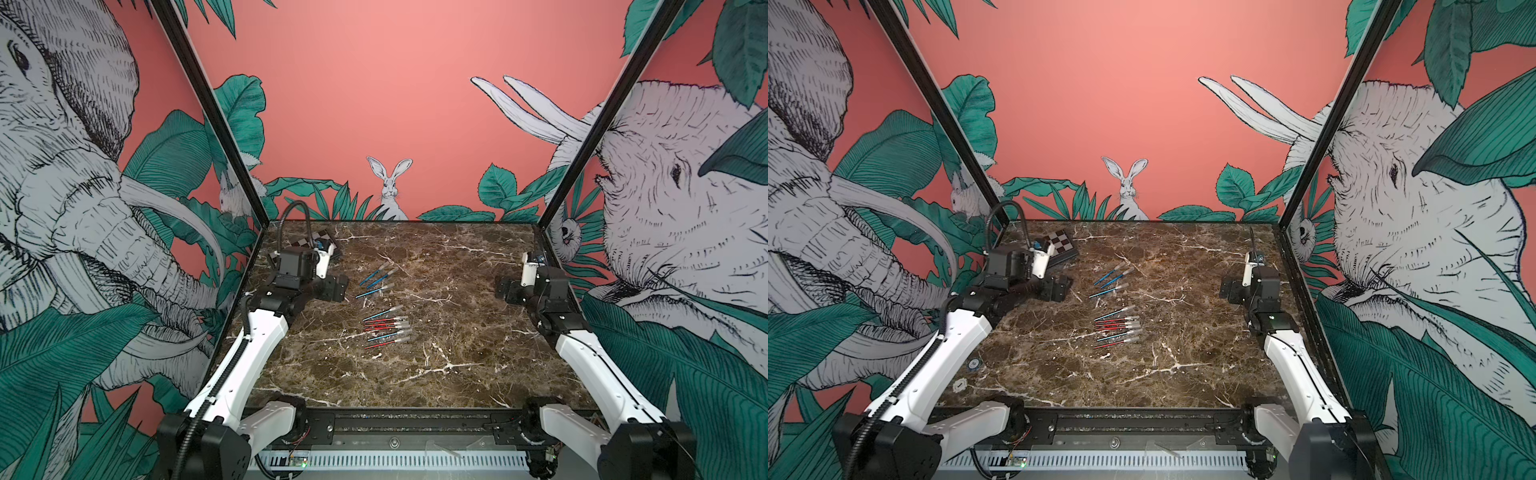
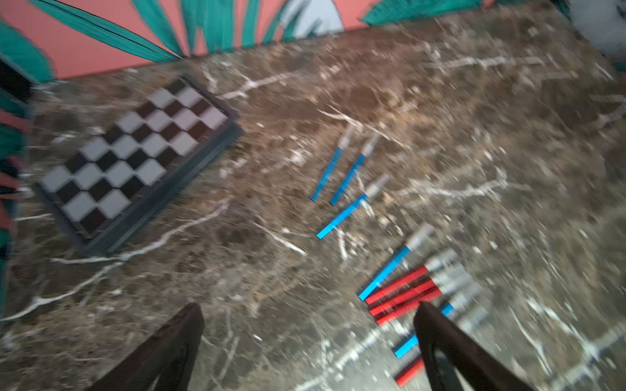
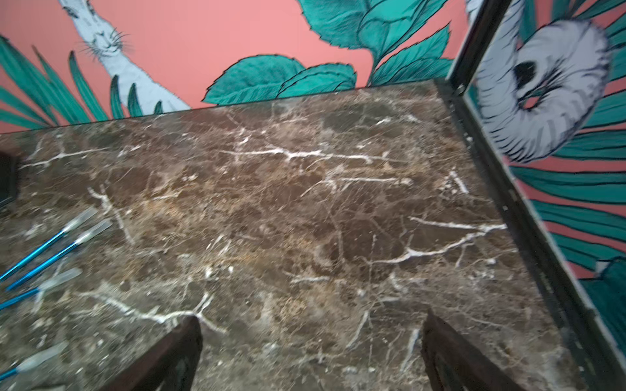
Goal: Remove protective caps from carving knives
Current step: Pick up the carving knife from the center of the board, then remove the protective sleeve from the carving knife.
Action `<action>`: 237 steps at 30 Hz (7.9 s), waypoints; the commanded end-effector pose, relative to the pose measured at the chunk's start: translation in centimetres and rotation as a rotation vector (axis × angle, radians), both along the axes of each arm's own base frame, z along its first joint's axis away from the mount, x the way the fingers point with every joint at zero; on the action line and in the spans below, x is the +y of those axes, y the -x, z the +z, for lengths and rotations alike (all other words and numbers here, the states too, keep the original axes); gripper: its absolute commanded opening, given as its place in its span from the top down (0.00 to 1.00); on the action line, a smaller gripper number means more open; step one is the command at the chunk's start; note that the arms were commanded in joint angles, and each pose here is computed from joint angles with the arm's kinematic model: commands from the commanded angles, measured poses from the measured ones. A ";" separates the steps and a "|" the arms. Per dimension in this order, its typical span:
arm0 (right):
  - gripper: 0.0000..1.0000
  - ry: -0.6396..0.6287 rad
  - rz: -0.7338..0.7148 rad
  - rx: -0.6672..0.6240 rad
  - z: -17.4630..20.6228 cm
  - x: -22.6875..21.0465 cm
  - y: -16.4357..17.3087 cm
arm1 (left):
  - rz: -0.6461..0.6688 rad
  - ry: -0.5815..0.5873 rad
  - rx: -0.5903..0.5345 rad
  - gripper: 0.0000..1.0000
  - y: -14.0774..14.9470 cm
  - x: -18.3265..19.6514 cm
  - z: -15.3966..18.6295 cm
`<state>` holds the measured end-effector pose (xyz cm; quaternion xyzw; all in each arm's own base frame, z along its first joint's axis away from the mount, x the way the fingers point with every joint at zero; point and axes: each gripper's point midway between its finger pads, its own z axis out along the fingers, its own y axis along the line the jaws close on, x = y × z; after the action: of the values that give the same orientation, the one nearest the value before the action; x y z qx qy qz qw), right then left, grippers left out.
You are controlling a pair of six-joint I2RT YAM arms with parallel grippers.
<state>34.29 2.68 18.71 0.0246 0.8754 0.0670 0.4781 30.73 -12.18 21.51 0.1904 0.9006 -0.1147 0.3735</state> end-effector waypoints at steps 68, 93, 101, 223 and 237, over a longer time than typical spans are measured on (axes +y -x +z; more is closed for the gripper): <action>0.20 -0.183 0.251 0.171 -4.0 5.2 3.4 | -0.644 -0.537 0.472 0.76 9.9 -11.9 -19.3; 0.21 -0.195 0.262 0.168 -3.6 5.4 3.4 | -0.648 -0.483 0.492 0.96 10.5 -12.6 -18.9; 0.22 -0.235 0.287 0.183 -3.3 6.2 4.0 | -0.640 -0.443 0.458 0.96 10.4 -13.1 -16.8; 0.87 -0.705 0.137 0.131 -6.7 18.1 0.9 | -0.554 -0.210 0.542 1.00 10.5 -17.4 -12.9; 0.88 -0.700 0.066 0.101 -6.6 16.3 -0.5 | -0.540 -0.240 0.568 1.00 10.7 -17.0 -13.9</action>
<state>30.92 24.04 12.47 0.0911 0.8300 0.4543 0.3106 23.56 -33.79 10.02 0.4295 0.8663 -0.2086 0.1468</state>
